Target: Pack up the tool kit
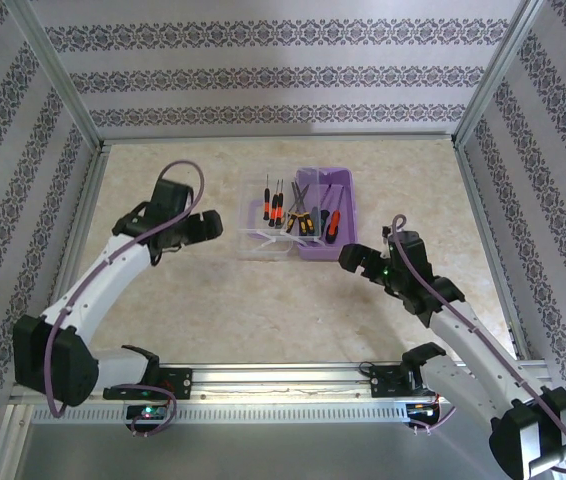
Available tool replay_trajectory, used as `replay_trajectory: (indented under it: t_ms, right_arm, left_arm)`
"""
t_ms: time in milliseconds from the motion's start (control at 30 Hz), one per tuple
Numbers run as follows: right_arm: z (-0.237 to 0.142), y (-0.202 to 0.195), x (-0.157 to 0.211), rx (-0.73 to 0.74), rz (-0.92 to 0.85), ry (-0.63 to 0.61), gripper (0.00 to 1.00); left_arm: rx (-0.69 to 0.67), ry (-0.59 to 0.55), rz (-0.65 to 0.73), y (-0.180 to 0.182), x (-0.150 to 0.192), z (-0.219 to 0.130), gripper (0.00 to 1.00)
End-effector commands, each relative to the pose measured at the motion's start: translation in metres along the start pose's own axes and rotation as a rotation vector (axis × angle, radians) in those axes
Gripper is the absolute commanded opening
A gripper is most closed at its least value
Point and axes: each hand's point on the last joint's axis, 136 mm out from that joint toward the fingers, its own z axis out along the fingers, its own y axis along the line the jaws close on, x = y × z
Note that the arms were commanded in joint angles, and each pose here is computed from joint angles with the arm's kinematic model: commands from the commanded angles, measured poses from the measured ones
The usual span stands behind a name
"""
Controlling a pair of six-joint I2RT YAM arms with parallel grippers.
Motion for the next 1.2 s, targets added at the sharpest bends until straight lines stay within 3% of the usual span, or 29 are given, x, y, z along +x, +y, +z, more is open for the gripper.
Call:
replay_trajectory:
  t_ms: [0,100,233,367,467,533,667,867,1167]
  right_arm:
    - [-0.007,0.009,-0.031,-0.013,-0.004,-0.078,0.98]
    - [-0.009,0.012,-0.041,-0.056,0.010,-0.098,0.96]
    - [-0.006,0.005,-0.050,-0.019,0.043,-0.034,0.73]
    - [0.010,0.005,-0.057,-0.005,0.037,0.070,0.51]
    - [0.024,0.004,-0.063,0.024,-0.001,0.135,0.42]
    - [0.032,-0.003,-0.070,0.053,-0.011,0.144,0.40]
    - [0.048,-0.016,-0.083,0.073,-0.011,0.156,0.39]
    - [0.070,-0.029,-0.085,0.080,-0.010,0.234,0.39]
    - [0.090,-0.029,-0.067,0.030,0.046,0.265,0.42]
  left_arm:
    - [0.034,-0.008,-0.069,0.011,0.014,0.008,1.00]
    - [0.054,0.022,-0.090,0.023,0.040,0.016,0.98]
    - [0.120,0.056,-0.116,0.021,0.054,0.028,0.65]
    - [0.182,0.080,-0.112,0.007,0.045,0.043,0.46]
    - [0.288,0.094,-0.105,-0.016,0.027,0.054,0.43]
    - [0.319,0.100,-0.108,-0.023,0.016,0.063,0.43]
    - [0.409,0.132,-0.086,-0.043,0.002,0.076,0.32]
    - [0.471,0.121,-0.074,-0.054,-0.003,0.075,0.38]
    - [0.429,0.124,-0.111,-0.047,-0.001,0.074,0.38]
